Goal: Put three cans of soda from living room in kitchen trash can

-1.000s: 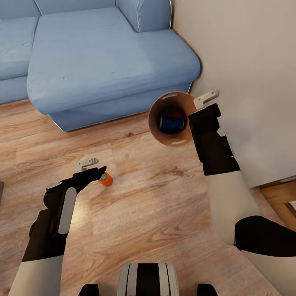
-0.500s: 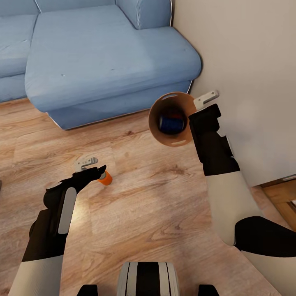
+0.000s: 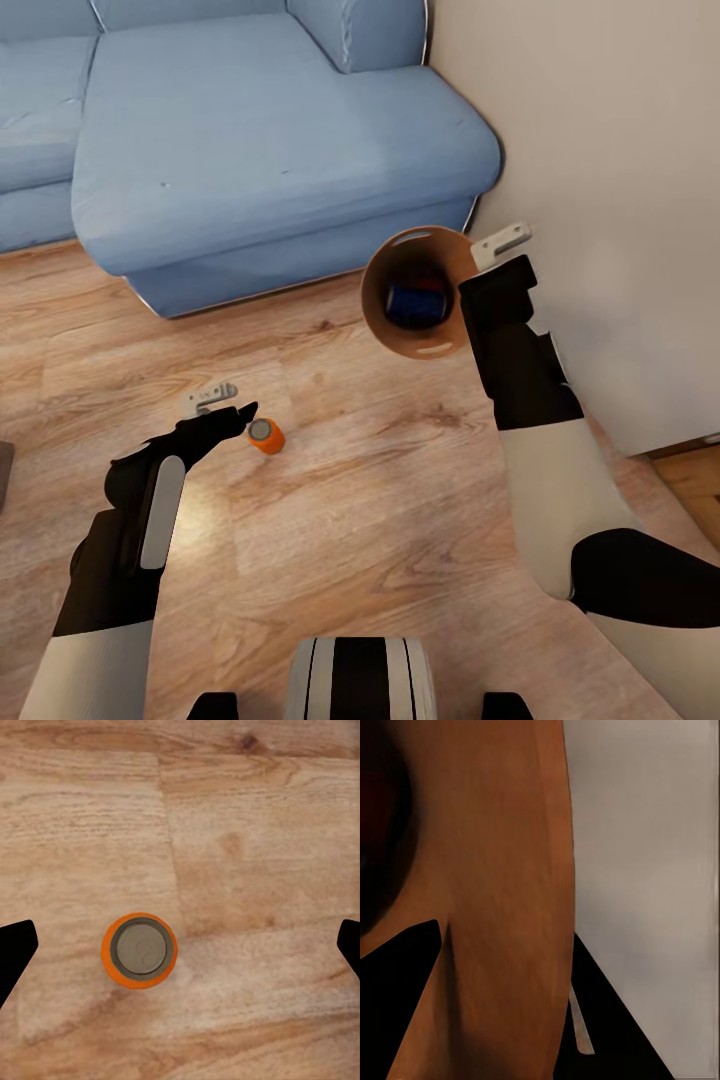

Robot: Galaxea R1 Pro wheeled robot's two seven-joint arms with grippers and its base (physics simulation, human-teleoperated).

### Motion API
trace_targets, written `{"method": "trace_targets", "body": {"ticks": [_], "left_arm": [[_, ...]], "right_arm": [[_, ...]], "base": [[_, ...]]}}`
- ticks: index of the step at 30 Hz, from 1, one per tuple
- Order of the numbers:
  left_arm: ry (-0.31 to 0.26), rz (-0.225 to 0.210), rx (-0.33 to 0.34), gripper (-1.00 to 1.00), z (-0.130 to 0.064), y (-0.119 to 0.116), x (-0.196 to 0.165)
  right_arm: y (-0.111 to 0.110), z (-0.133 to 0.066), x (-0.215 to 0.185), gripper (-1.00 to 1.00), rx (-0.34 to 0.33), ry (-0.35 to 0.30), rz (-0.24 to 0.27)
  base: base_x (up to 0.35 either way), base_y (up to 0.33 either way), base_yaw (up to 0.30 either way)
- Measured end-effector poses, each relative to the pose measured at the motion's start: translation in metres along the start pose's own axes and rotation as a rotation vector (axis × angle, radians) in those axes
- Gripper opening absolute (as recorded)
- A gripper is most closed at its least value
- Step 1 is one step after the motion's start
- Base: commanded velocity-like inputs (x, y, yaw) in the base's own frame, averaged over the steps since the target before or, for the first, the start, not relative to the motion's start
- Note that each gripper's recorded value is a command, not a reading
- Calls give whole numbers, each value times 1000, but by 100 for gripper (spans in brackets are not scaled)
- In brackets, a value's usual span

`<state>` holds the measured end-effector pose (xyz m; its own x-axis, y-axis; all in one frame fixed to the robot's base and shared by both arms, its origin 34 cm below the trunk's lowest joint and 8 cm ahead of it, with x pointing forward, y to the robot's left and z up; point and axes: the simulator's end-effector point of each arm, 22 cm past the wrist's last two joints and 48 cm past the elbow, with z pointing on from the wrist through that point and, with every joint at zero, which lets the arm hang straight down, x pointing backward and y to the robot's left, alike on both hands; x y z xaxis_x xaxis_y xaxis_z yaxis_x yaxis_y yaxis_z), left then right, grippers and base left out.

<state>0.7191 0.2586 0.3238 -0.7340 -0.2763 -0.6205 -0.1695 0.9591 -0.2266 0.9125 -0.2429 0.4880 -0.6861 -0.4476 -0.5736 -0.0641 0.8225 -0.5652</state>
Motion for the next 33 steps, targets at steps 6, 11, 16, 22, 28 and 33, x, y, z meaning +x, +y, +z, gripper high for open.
{"method": "trace_targets", "body": {"ticks": [6,11,16,22,28,33], "left_arm": [[1,-1,-1,100,0,0,0],[3,0,0,100,0,0,1],[5,0,2,100,0,0,1],[3,0,5,100,0,-1,1],[3,-1,4,100,0,-1,1],[2,-1,-1,100,0,1,1]], "right_arm": [[0,-1,0,-100,-1,-2,1],[1,0,3,-100,3,2,-3],[2,0,4,-100,-2,4,-3],[8,1,14,-100,-9,18,-10],[9,2,19,-100,-3,26,-18],[6,2,21,-100,11,30,-28]], "base": [[38,9,0],[93,1,0],[167,0,0],[60,0,0],[-40,16,0],[-223,98,0]]}}
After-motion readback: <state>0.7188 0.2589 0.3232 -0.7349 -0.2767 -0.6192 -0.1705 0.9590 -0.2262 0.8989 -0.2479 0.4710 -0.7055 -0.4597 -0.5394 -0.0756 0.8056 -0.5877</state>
